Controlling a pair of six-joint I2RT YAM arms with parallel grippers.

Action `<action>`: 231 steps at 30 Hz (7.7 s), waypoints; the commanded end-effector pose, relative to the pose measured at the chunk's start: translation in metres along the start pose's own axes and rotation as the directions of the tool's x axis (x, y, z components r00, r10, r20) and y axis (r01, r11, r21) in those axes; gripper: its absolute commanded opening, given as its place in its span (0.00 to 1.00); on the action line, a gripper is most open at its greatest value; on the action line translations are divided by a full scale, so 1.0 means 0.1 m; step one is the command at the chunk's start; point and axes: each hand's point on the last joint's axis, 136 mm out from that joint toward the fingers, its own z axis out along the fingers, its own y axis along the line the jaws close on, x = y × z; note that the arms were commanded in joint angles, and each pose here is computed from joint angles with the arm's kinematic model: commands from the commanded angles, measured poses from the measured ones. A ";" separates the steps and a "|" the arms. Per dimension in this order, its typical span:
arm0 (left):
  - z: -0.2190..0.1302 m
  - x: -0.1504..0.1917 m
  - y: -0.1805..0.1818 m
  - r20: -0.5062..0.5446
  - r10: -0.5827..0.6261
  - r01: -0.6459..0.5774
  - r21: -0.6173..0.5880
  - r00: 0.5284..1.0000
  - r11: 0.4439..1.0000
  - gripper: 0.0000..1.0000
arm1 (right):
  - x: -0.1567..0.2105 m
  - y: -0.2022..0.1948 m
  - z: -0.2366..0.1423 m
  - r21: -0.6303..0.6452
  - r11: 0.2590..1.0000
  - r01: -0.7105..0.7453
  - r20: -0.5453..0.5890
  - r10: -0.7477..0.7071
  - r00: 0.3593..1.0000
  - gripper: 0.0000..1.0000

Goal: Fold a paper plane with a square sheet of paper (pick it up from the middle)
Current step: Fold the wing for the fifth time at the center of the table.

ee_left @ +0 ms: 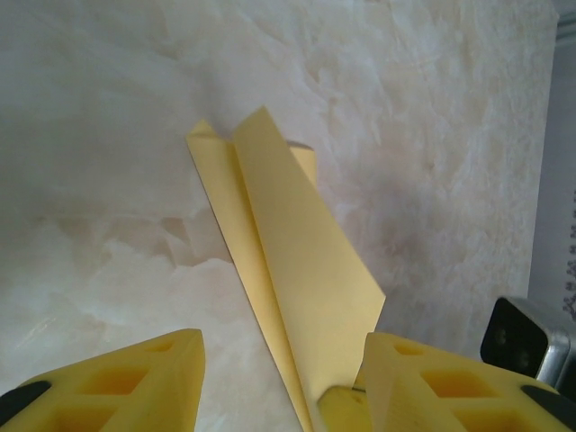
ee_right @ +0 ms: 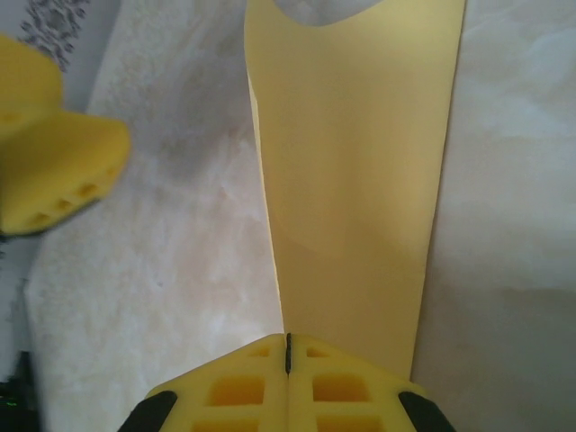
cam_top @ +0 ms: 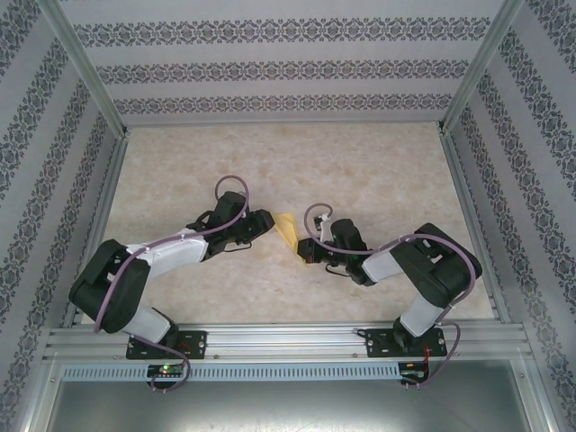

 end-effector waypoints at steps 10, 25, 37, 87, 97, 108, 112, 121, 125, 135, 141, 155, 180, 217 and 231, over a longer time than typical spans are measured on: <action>0.34 0.17 -0.65 -0.108 0.148 -0.119 0.235 0.983 0.965 0.51 | -0.01 0.01 -0.02 -0.120 0.976 -0.182 -0.028 0.180 0.983 0.00; 0.68 0.18 -0.59 -0.112 0.141 -0.113 0.228 0.984 0.967 0.50 | 0.02 -0.08 -0.08 -0.060 0.983 -0.175 -0.024 0.174 0.984 0.15; 0.70 0.18 -0.57 -0.113 0.131 -0.104 0.218 0.985 0.970 0.49 | 0.06 -0.07 -0.13 0.173 0.974 0.146 -0.076 -0.135 0.988 0.41; 0.66 0.16 -0.62 -0.112 0.134 -0.106 0.227 0.985 0.968 0.49 | 0.01 0.08 0.06 0.100 0.954 0.282 -0.053 -0.278 0.959 0.00; 0.63 0.14 -0.62 -0.100 0.159 -0.134 0.218 0.982 0.967 0.51 | -0.01 0.09 0.10 -0.041 0.999 0.011 -0.035 -0.013 0.999 0.00; 0.64 0.13 -0.59 -0.087 0.176 -0.154 0.215 0.981 0.964 0.52 | 0.04 -0.10 0.12 -0.015 0.988 -0.153 -0.061 0.152 0.987 0.00; 0.53 0.11 -0.66 -0.052 0.199 -0.180 0.250 0.979 0.951 0.53 | 0.03 -0.11 0.13 -0.047 0.977 -0.208 -0.073 0.205 0.976 0.00; 0.47 0.10 -0.53 -0.021 0.214 -0.206 0.209 0.977 0.956 0.51 | -0.02 -0.10 0.13 -0.066 0.956 -0.287 -0.079 0.282 0.956 0.00; 0.56 0.12 -0.52 -0.031 0.204 -0.191 0.226 0.979 0.955 0.51 | -0.03 -0.09 0.14 -0.074 0.946 -0.316 -0.088 0.309 0.947 0.00; 0.71 0.11 -0.47 -0.029 0.221 -0.210 0.218 0.975 0.953 0.51 | -0.05 -0.10 0.12 -0.084 0.935 -0.345 -0.077 0.339 0.938 0.00; 0.84 0.15 -0.35 -0.055 0.207 -0.194 0.184 0.977 0.964 0.51 | -0.04 -0.12 0.13 -0.077 0.933 -0.351 -0.077 0.346 0.935 0.00; 0.98 0.25 -0.18 -0.107 0.190 -0.174 0.143 0.976 0.974 0.51 | 0.00 -0.19 0.05 -0.022 0.947 -0.320 -0.057 0.318 0.946 0.18; 0.99 0.27 -0.17 -0.124 0.185 -0.168 0.138 0.975 0.976 0.50 | 0.05 -0.07 -0.22 0.217 0.976 -0.013 -0.113 0.038 0.993 0.33; 0.99 0.27 -0.25 -0.132 0.193 -0.171 0.166 0.972 0.971 0.50 | 0.21 -0.31 -0.02 0.364 0.901 0.235 -0.260 -0.144 0.955 0.20; 1.04 0.35 -0.05 -0.187 0.144 -0.131 0.080 0.972 0.988 0.48 | 0.30 -0.23 -0.07 0.308 0.949 0.074 -0.218 -0.005 0.976 0.25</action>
